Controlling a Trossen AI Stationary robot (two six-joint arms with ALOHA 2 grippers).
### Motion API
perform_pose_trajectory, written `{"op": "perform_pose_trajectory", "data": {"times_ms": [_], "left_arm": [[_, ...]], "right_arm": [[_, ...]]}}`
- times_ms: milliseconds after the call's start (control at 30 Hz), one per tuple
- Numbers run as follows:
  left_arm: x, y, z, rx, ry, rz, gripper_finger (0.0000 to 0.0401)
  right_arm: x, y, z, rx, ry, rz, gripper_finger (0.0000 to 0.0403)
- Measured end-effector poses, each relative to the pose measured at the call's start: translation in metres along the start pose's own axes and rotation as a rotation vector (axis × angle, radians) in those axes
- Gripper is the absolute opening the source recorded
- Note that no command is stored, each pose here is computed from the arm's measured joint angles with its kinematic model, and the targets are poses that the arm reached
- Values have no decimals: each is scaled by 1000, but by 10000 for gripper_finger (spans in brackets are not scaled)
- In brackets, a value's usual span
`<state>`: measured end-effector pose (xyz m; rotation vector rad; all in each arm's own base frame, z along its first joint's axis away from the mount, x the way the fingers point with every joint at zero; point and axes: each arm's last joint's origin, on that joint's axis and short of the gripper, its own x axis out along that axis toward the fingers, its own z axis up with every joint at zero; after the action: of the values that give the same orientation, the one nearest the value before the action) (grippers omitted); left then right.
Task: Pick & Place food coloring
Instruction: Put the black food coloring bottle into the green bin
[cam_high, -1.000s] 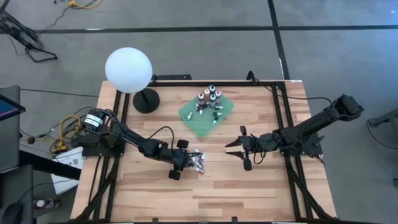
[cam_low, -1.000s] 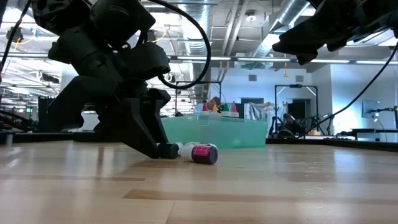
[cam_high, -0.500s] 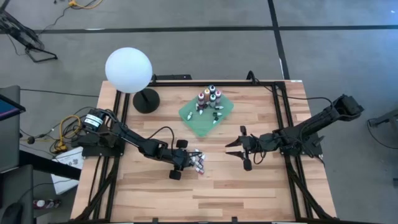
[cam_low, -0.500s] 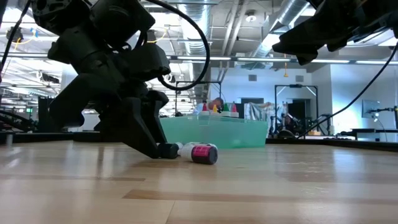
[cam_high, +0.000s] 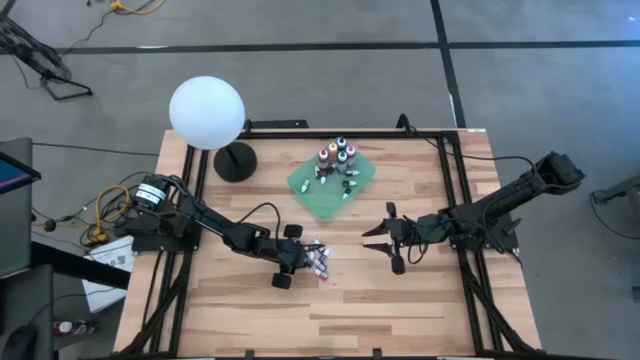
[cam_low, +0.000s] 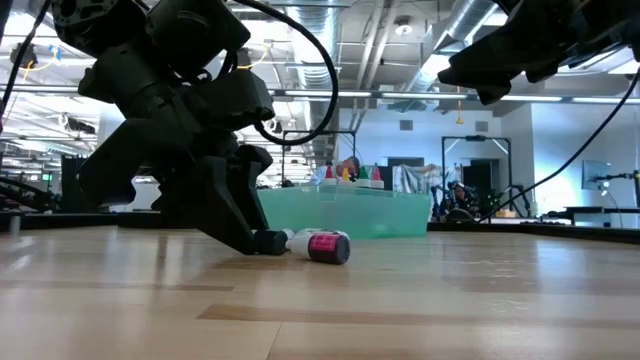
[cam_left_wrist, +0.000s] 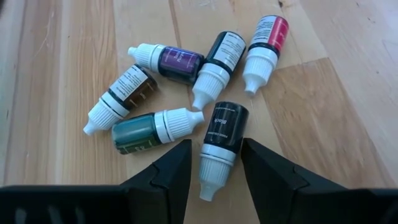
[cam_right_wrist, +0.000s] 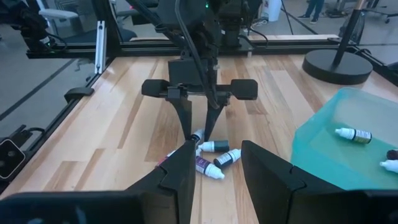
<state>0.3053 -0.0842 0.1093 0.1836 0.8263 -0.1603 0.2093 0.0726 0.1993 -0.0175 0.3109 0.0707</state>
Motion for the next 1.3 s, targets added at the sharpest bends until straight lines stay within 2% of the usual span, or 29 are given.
{"op": "perform_pose_trajectory", "data": {"times_ms": [367, 800, 933, 1167, 1300], "left_arm": [[0, -2, 0, 21, -1, -8, 76], [-5, -9, 0, 49, 20, 20, 74], [-16, -11, 4, 67, 67, 57, 74], [-38, -8, 19, 93, 72, 164, 74], [-50, -2, 33, 147, 78, 295, 74]], "right_arm": [[0, 0, 0, 0, 0, 0, 120], [0, 0, 0, 0, 1, 0, 120], [0, 0, -1, -2, 7, -1, 120], [0, 0, -2, -4, 15, -1, 120], [0, 0, -1, -3, 12, -1, 120]]}}
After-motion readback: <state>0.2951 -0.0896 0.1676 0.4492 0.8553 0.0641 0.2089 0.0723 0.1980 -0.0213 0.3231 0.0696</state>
